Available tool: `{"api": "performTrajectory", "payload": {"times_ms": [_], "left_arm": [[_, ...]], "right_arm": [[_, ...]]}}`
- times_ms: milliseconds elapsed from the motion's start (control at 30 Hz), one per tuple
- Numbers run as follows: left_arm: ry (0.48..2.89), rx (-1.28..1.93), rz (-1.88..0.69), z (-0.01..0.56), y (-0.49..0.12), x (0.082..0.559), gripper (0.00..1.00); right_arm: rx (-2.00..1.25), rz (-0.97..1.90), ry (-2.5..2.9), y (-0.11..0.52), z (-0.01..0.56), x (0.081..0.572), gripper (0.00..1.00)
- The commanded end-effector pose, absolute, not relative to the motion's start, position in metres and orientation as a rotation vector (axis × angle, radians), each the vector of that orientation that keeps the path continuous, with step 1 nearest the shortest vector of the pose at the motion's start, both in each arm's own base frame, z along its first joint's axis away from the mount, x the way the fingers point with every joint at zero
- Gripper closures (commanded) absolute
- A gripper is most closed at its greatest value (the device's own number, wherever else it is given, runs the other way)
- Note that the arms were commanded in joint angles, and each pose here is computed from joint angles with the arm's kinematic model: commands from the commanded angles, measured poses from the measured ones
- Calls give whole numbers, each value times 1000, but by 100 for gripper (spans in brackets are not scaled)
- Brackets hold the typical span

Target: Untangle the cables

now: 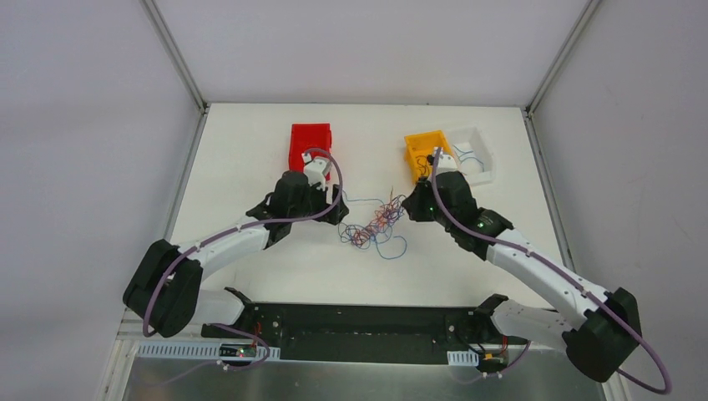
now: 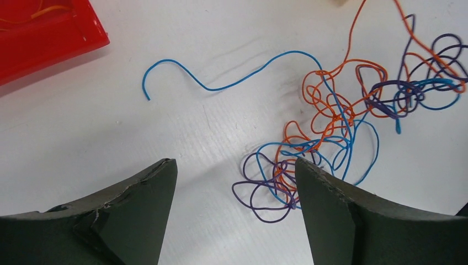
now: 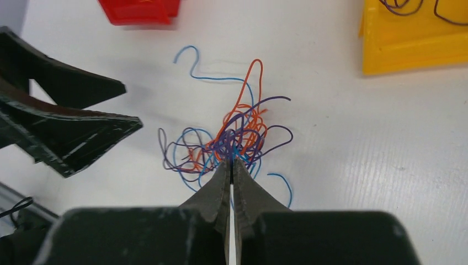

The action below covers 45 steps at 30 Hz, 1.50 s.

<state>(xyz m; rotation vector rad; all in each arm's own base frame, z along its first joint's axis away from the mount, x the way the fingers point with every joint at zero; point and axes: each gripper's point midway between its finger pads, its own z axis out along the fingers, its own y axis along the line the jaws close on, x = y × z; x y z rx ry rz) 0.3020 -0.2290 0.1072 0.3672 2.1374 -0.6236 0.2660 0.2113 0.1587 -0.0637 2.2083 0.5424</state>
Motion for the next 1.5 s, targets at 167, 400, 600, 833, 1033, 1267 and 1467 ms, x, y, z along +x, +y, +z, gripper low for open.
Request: {"api": "performTrajectory", "payload": {"times_ms": [167,400,600,833,1033,1267,1467], "left_arm": [[1965,322,-800,163,-250,299,19],[1755,421,-995,208,-286,299,14],[1630,510,-1018,207,-287,287,14],[1543,510,-949,212,-266,272,11],[1513,551,-992,215,-271,263,10],[1504,558,-1002,218,-272,262,10],[1535,503,-989,210,-269,269,11]], "right_arm": [[-173,691,2033,212,266,245,100],[-204,827,1912,219,338,232,100],[-256,916,1876,229,369,221,100],[-242,903,1998,235,322,224,100],[-225,938,2111,245,280,222,100],[-238,1002,2174,259,264,218,100],[-275,981,2221,271,254,219,100]]}}
